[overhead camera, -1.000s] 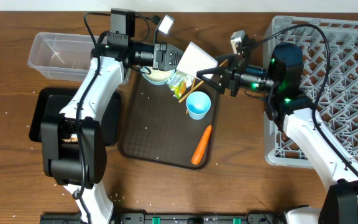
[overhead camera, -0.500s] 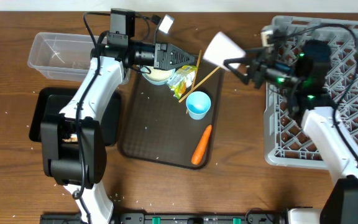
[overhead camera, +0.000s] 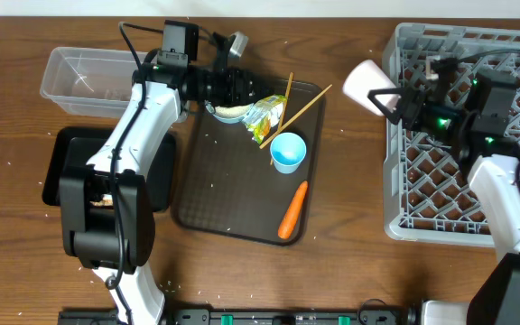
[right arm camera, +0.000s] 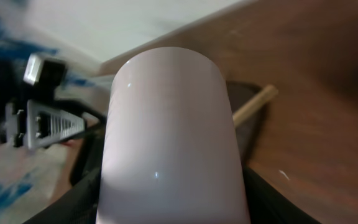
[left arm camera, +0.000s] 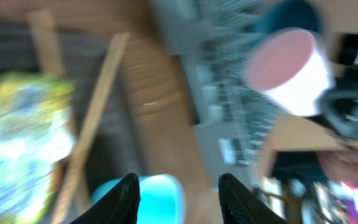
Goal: Sort waste into correct bins and load items into the dishwasher rack
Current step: 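Hand the pink cup from the left gripper to the right gripper, then place the pink cup upside down in the dish rack with the right gripper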
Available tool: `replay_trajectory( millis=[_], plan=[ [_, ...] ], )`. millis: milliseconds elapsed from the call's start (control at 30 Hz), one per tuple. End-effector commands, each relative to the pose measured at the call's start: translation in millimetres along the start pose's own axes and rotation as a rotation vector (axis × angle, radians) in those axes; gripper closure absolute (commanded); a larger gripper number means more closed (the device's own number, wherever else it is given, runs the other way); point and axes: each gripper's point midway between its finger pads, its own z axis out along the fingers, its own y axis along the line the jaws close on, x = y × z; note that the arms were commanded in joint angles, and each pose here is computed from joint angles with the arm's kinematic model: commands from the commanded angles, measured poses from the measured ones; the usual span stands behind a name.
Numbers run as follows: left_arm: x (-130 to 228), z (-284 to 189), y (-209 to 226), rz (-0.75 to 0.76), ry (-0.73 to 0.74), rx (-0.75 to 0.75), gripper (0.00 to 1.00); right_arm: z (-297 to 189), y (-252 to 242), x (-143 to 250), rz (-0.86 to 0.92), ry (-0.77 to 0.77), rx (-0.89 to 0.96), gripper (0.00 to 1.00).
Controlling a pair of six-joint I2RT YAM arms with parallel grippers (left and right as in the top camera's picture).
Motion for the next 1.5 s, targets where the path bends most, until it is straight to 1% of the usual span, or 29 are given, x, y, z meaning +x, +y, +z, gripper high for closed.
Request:
replay_trajectory(
  millis=[0,133,233,300,400,533,633,700,767,1033,1167,1467],
  plan=[
    [-4.4,-8.6,42.0,-0.011,-0.038,-0.285,0.58,-22.9,-3.5,-36.1,-0.092,-0.085,0.173,0.58],
    [5.5,-13.0,63.0,-0.042,-0.020,-0.408,0.58,-50.3,-9.5,-56.2,-0.120,-0.080,0.388,0.58],
    [10.5,-14.5,70.2,-0.055,-0.009,-0.446,0.58,-74.4,-9.8,-73.8,-0.134,-0.104,0.530,0.59],
    [12.4,-15.8,73.9,-0.060,-0.006,-0.466,0.58,-90.9,-10.7,-82.5,-0.134,-0.121,0.622,0.61],
    [15.5,-16.4,75.5,-0.069,0.003,-0.475,0.57,-110.6,-17.7,-82.2,-0.117,-0.113,0.742,0.64],
    [19.9,-16.1,77.2,-0.079,0.015,-0.478,0.57,-121.7,-32.1,-43.1,-0.032,0.033,0.828,0.64],
    [22.1,-17.2,79.4,-0.086,0.021,-0.491,0.57,-127.3,-42.2,-10.0,0.034,0.165,0.878,0.61],
    [24.0,-18.4,81.9,-0.091,0.026,-0.507,0.57,-126.4,-46.6,11.8,0.055,0.268,0.889,0.57],
    [25.1,-18.5,82.0,-0.094,0.030,-0.507,0.57,-123.8,-51.3,25.1,0.063,0.329,0.896,0.56],
    [29.0,-18.9,82.3,-0.105,0.043,-0.510,0.57,-102.1,-70.8,68.2,0.092,0.509,0.905,0.56],
    [31.1,-19.2,82.4,-0.111,0.050,-0.511,0.57,-104.1,-85.8,83.5,0.123,0.558,0.966,0.56],
    [32.0,-19.3,82.5,-0.114,0.053,-0.512,0.57,-109.9,-93.8,98.1,0.148,0.632,1.006,0.55]
  ],
)
